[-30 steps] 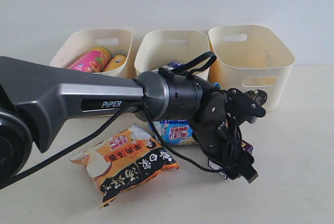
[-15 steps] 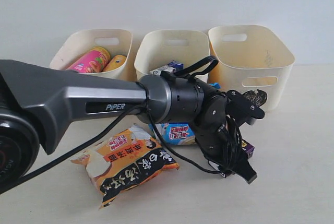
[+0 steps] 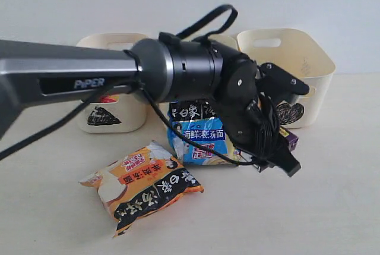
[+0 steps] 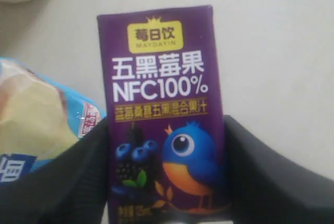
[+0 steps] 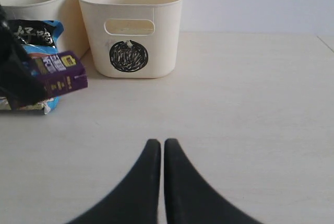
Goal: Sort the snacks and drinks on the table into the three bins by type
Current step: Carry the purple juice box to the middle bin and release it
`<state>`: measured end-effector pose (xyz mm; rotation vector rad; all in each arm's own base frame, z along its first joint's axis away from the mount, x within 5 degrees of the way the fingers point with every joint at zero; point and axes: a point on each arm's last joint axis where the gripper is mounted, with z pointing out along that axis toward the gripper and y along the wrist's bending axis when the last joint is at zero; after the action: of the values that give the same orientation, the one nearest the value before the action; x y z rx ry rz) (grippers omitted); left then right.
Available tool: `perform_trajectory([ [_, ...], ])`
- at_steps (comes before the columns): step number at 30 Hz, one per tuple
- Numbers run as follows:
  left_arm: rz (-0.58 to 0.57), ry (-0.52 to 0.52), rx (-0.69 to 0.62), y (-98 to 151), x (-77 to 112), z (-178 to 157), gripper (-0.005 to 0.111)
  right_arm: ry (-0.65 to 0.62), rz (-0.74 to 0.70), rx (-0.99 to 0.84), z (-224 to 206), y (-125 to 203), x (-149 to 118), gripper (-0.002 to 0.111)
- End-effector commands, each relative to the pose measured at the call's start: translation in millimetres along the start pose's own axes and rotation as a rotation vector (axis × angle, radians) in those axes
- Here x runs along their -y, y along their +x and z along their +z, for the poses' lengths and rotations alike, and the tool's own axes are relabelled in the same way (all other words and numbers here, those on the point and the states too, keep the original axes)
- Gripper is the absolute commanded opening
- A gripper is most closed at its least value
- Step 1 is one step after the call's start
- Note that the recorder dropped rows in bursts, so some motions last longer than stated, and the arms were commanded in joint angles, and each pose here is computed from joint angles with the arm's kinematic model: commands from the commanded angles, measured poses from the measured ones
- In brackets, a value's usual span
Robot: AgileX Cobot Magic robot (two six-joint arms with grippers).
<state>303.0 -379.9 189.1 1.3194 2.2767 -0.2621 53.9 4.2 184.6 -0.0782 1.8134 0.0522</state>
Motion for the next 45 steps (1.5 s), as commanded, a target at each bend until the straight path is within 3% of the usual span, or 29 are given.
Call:
perform_trajectory([
  [1, 0.021, 0.001, 0.092, -19, 3.1, -48, 0.004, 0.002, -0.001, 0.009, 0, 1, 0, 0.000],
  [7, 0.005, -0.049, 0.210, -30, -15.2, -103, 0.004, 0.002, -0.001, 0.009, 0, 1, 0, 0.000],
  [11, -0.025, -0.097, 0.247, -29, -37.4, -126, 0.004, 0.002, -0.001, 0.009, 0, 1, 0, 0.000],
  [23, -0.156, -0.234, 0.336, -15, -115.7, -146, 0.004, 0.002, -0.001, 0.009, 0, 1, 0, 0.000],
  [29, -0.200, -0.274, 0.409, -15, -137.0, -130, 0.004, 0.002, -0.001, 0.009, 0, 1, 0, 0.000],
  [39, -0.224, -0.287, 0.381, -2, -157.5, -73, 0.004, 0.002, -0.001, 0.009, 0, 1, 0, 0.000],
  [42, -0.235, -0.290, 0.364, 3, -163.4, -65, 0.013, 0.002, -0.001, 0.009, 0, 1, 0, 0.000],
  [45, -0.245, -0.291, 0.343, 8, -168.2, -57, 0.032, 0.002, -0.001, 0.009, 0, 1, 0, 0.000],
])
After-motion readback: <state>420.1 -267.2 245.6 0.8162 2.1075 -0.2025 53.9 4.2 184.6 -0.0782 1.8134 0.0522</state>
